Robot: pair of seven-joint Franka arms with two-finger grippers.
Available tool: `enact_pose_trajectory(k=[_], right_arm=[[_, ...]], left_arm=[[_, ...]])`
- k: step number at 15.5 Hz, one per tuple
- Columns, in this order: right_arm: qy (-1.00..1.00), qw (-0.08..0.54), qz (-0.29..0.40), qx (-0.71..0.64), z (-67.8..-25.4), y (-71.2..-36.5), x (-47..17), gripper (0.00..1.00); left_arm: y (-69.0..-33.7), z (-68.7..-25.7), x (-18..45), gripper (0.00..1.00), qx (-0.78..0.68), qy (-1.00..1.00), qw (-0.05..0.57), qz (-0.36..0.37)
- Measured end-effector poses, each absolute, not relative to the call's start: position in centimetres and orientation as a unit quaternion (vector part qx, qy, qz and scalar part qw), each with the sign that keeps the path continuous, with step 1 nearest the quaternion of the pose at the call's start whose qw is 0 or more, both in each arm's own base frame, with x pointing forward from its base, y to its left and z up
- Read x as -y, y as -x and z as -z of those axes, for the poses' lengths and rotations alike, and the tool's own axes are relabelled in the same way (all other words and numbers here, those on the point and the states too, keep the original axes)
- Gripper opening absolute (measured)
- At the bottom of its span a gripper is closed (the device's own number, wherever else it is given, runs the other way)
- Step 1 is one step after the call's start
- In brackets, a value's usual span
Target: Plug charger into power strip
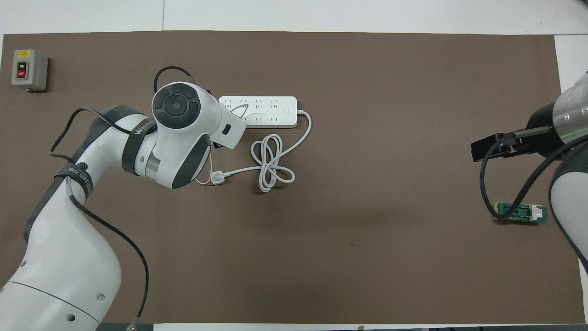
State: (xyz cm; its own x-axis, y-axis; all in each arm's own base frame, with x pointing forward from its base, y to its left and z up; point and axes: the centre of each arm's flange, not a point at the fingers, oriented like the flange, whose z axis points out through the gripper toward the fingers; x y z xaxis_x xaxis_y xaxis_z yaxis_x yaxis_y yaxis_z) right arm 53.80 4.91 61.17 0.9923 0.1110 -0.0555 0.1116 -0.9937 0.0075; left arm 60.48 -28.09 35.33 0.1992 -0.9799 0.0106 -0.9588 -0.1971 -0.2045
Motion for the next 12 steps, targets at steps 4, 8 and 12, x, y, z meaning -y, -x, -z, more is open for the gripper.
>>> enact_pose_trajectory(k=[4, 8, 12], right_arm=[[-0.998, 0.005, 0.027, -0.055, -61.2, -53.8, -4.9, 1.0], [-0.998, 0.005, 0.027, -0.055, -61.2, -53.8, -4.9, 1.0], [-0.998, 0.005, 0.027, -0.055, -61.2, -53.8, -4.9, 1.0]], left_arm=[[-60.8, -35.6, 28.2, 0.29, -0.635, 0.765, 0.088, 0.069], [-61.1, -35.4, 28.2, 0.29, -0.636, 0.763, 0.092, 0.069], [-62.1, -34.7, 28.3, 0.29, -0.634, 0.765, 0.094, 0.068]])
